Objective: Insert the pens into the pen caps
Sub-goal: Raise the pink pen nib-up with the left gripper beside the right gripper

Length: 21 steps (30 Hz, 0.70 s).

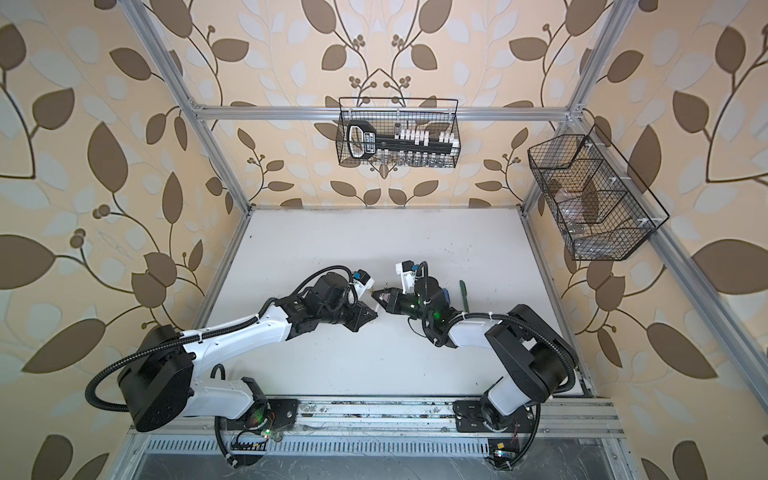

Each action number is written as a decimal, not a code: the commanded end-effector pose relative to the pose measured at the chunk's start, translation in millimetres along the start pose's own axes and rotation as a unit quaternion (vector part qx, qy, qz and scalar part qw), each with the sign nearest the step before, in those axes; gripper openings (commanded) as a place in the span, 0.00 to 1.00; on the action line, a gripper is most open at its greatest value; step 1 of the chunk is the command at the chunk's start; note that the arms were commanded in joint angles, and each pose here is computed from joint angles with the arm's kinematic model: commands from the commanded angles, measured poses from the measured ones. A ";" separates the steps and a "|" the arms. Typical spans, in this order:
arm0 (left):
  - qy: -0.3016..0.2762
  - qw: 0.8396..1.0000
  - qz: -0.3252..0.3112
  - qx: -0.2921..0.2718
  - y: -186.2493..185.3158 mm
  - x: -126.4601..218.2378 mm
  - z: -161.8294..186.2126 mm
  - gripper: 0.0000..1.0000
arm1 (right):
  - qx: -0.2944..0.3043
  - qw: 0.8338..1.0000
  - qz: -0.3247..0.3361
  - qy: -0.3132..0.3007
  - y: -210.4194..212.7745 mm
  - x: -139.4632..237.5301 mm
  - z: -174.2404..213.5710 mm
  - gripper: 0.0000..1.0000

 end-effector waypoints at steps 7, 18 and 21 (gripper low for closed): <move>-0.056 0.997 0.039 0.024 -6.4 17.8 -6.6 0.52 | 0.028 0.999 -0.016 -0.031 8.5 16.8 -15.4 0.00; -0.069 0.979 0.184 0.052 -13.6 26.8 -17.4 0.67 | 0.056 0.997 -0.016 -0.050 25.4 43.8 -16.1 0.00; -0.053 0.976 0.208 0.050 -15.8 21.5 -18.1 0.67 | 0.061 0.996 -0.024 -0.054 31.4 44.5 -16.9 0.00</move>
Point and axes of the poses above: each gripper's point midway between its finger pads, its own x axis back along the fingers, its own y axis along the line the jaws close on, z = x × y, the point moved 10 cm from there along x, back along the fingers, and after that the axes turned 11 degrees about x, right-handed, at the moved point
